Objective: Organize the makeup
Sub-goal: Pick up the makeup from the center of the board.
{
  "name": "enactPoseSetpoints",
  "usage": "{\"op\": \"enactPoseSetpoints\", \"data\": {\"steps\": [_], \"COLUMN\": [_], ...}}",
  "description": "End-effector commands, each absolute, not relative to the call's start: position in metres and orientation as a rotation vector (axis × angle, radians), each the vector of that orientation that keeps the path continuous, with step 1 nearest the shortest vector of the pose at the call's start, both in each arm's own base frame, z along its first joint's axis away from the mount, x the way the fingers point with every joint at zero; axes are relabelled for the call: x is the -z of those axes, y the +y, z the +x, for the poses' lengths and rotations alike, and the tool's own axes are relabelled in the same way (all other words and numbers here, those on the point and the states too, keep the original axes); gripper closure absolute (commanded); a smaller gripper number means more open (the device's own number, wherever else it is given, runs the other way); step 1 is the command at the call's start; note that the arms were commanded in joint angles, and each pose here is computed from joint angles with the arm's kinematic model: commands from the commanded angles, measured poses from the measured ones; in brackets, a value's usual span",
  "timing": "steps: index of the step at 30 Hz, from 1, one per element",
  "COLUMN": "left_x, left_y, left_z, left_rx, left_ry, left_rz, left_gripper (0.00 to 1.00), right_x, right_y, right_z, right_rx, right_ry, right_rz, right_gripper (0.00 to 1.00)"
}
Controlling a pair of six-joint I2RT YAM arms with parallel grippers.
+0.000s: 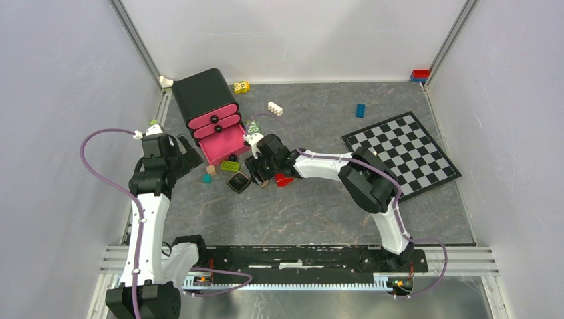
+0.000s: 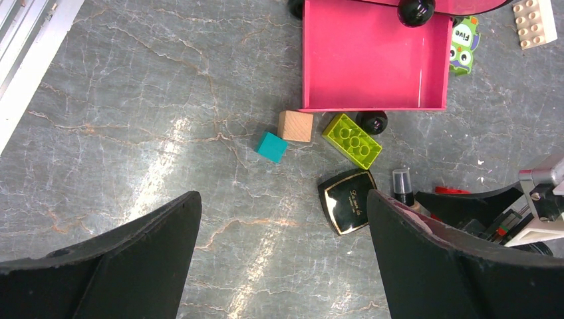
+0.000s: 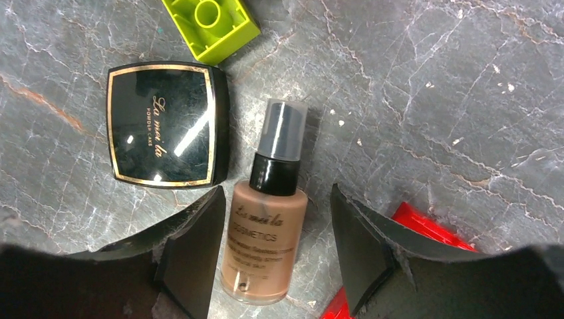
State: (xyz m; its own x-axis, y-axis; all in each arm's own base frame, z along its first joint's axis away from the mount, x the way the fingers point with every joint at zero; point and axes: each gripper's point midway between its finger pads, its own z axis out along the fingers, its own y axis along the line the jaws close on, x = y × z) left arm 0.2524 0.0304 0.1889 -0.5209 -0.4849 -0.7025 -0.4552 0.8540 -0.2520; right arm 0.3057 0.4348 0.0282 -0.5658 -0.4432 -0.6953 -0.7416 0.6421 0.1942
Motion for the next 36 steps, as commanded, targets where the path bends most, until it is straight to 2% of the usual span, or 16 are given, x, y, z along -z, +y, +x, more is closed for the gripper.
{"op": "enactPoseSetpoints", "data": {"steps": [1,11,22,32,36], "left_x": [-0.195,-0.195,-0.195,-0.198,-0.196], "left_y": [0.033,0.033,0.033,0.032,0.031], "left_z": [0.259,0.259,0.259,0.259,0.260], "left_rx": [0.047,0.046,0.049,0.054,0.064], "left_ry": [2.159,2.160,2.160,2.149,2.160], "left_rz": [-0.666,-0.667,-0.666,-0.662,-0.659], "left_gripper": [0.00,0.00,0.00,0.00,0.00], "right_x": [-0.037,-0.029,-0.029,-0.029,-0.028], "right_y": [0.439,0.425,0.400,0.402,0.402], "right_z": [0.303,0.294,0.299,0.292,0.290], "right_rx": [-0.639,-0.566,-0.359,-0.336,-0.329], "right_ry": [2.235,2.287,2.327,2.344,2.352], "right_rz": [-0.958,-0.983,-0.965,-0.982,-0.989], "right_gripper": [0.35,0.35,0.36,0.42,0.49]}}
